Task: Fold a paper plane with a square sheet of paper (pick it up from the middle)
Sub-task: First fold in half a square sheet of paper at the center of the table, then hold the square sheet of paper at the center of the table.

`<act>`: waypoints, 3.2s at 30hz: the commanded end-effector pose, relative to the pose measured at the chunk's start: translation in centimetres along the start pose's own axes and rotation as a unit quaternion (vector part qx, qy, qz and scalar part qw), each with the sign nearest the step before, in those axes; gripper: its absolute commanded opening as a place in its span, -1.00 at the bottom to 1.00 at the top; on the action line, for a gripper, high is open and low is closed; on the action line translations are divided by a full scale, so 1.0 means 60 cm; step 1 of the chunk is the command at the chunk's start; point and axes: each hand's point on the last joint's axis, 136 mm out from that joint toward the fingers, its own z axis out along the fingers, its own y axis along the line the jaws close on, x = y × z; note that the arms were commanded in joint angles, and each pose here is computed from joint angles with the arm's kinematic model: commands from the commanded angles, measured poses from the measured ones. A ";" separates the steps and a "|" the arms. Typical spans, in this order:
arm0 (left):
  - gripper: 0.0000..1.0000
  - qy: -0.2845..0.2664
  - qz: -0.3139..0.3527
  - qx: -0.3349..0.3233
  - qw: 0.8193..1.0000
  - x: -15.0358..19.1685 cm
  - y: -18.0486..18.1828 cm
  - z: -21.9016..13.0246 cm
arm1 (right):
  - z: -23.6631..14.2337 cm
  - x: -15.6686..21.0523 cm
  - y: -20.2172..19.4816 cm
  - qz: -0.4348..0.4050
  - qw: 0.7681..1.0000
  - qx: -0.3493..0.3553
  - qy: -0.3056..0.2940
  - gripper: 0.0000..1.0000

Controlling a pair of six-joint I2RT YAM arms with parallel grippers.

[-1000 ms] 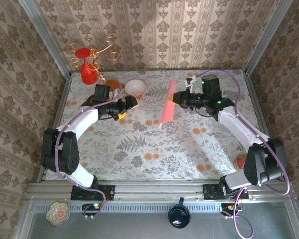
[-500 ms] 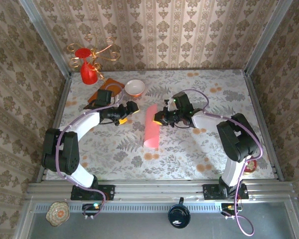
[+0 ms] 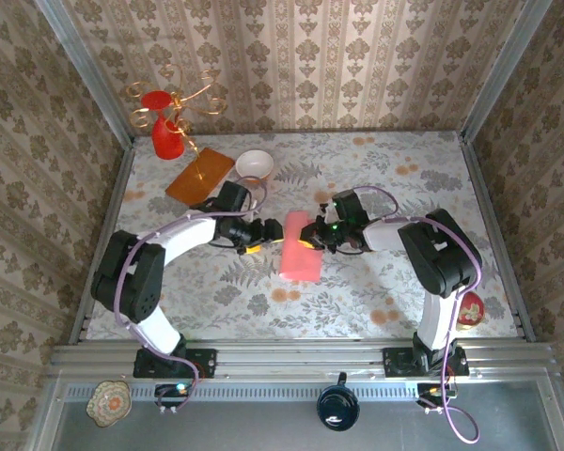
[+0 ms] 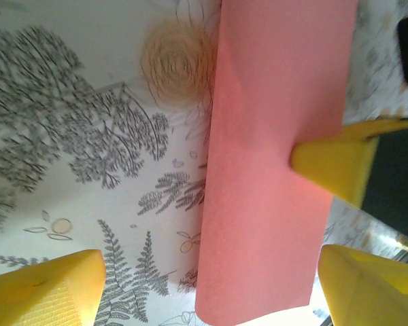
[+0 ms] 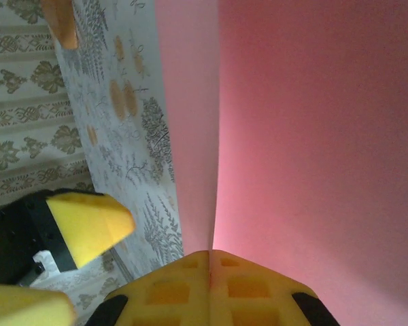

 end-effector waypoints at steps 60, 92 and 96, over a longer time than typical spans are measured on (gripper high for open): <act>-0.11 0.155 0.058 -0.203 0.965 0.071 0.093 0.196 | -0.181 -0.045 -0.074 0.029 0.981 0.125 -0.148 -0.32; -0.07 0.186 0.054 -0.217 0.957 0.099 0.122 0.224 | -0.070 0.026 -0.044 -0.014 0.997 0.073 -0.031 -0.53; -0.07 0.188 0.054 -0.216 0.956 0.100 0.122 0.225 | -0.057 0.030 -0.042 -0.017 0.997 0.073 -0.020 -0.57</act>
